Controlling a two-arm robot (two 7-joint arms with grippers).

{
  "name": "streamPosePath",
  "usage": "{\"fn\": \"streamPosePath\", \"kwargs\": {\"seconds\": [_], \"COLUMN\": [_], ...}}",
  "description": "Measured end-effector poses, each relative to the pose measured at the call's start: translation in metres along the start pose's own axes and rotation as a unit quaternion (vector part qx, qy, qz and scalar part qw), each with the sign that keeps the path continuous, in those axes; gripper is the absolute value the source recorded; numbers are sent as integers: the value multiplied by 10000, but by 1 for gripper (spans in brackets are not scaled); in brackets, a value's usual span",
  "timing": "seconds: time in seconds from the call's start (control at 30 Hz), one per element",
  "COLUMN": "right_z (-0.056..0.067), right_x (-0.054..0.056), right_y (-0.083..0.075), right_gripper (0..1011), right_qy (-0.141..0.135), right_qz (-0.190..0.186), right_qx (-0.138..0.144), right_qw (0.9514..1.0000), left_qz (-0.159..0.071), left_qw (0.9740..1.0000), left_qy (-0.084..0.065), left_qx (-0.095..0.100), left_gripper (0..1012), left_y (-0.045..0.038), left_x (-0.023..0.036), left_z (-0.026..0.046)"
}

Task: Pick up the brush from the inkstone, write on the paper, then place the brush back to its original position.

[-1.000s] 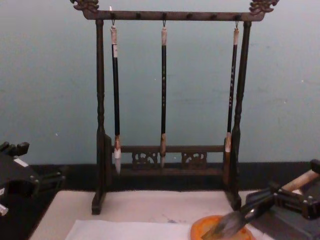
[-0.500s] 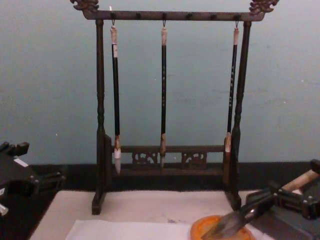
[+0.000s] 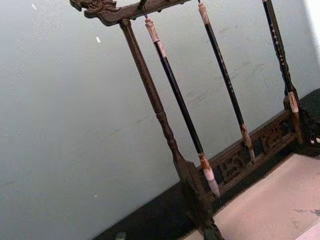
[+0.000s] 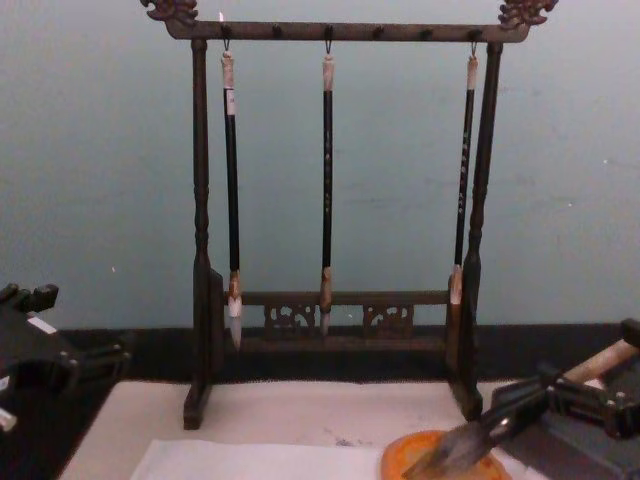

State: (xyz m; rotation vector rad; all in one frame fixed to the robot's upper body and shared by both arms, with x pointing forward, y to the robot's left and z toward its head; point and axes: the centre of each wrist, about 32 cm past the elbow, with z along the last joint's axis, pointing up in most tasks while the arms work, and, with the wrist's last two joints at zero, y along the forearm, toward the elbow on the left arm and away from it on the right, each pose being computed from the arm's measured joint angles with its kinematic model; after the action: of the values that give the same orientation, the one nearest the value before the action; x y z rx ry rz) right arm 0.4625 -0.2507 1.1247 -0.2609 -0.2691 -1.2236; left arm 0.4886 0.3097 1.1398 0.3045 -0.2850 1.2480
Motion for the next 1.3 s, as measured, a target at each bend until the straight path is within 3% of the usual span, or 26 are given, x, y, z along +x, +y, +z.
{"fn": "streamPosePath", "kwargs": {"seconds": [1.3], "right_z": [0], "right_x": [0], "right_y": [0], "right_gripper": [1000], "right_qy": [0], "right_qz": [0], "right_qx": [0], "right_qw": [10000], "left_qz": [0], "left_qw": [10000], "left_qy": [0], "left_qx": [0], "left_gripper": [1010], "left_y": [0], "left_x": [0], "left_z": [0]}}
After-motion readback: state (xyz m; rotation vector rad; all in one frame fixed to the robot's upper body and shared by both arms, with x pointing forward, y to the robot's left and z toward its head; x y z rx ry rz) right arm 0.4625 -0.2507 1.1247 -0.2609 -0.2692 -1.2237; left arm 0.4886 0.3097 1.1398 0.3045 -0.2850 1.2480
